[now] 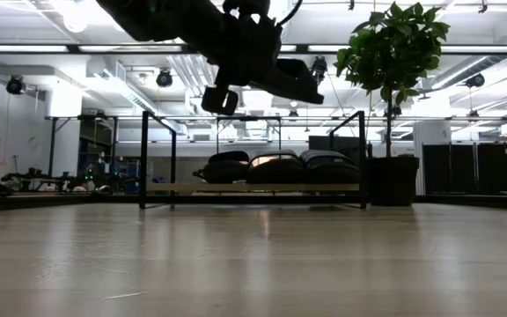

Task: Pick and place slides into the shelf
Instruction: Put the black slides on the shelf

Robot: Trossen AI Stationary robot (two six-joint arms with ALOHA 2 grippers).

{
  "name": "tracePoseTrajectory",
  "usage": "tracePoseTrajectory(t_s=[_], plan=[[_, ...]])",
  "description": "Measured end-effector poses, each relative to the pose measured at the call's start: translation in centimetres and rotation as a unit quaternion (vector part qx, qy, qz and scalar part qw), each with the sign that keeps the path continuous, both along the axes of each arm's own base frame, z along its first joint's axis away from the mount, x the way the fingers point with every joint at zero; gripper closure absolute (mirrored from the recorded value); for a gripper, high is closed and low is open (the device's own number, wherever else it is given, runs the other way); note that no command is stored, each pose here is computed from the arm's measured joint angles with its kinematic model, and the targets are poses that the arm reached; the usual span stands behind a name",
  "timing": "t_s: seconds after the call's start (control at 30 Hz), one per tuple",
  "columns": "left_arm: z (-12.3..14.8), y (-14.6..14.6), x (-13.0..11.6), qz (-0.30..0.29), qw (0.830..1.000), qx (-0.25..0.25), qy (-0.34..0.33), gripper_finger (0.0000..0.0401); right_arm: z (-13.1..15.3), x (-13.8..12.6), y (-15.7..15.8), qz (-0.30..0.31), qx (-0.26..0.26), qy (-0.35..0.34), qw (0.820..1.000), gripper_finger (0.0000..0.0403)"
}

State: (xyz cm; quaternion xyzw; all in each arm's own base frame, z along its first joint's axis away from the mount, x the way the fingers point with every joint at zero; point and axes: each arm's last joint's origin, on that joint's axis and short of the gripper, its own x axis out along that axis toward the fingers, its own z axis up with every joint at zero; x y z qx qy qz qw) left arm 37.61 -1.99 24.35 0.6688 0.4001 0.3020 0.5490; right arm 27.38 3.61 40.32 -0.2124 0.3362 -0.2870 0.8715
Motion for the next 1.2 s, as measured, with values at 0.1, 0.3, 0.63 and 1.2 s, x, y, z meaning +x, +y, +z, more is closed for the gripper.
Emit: tracePoseTrajectory(t_s=[0.1, 0.3, 0.63, 1.2], plan=[[0.1, 0.0, 0.0, 0.0, 1.0, 0.002, 0.002, 0.0367, 0.3, 1.6, -0.9, -0.02, 0.035, 0.026, 0.999, 0.0227], [0.5, 0.0, 0.2, 0.0, 1.0, 0.007, 0.006, 0.0367, 0.4, 4.5, -3.2, -0.067, 0.072, 0.065, 0.993, 0.0228], [1.1, 0.4, 0.4, 0.007, 1.0, 0.007, -0.004, 0.0367, -0.2, 7.5, -5.3, -0.096, 0.097, 0.117, 0.984, 0.0231], [0.5, 0.2, 0.3, -0.006, 0.999, 0.021, 0.039, 0.0368, -0.1, 6.9, -6.5, -0.056, 0.065, 0.205, 0.975, 0.0243]])
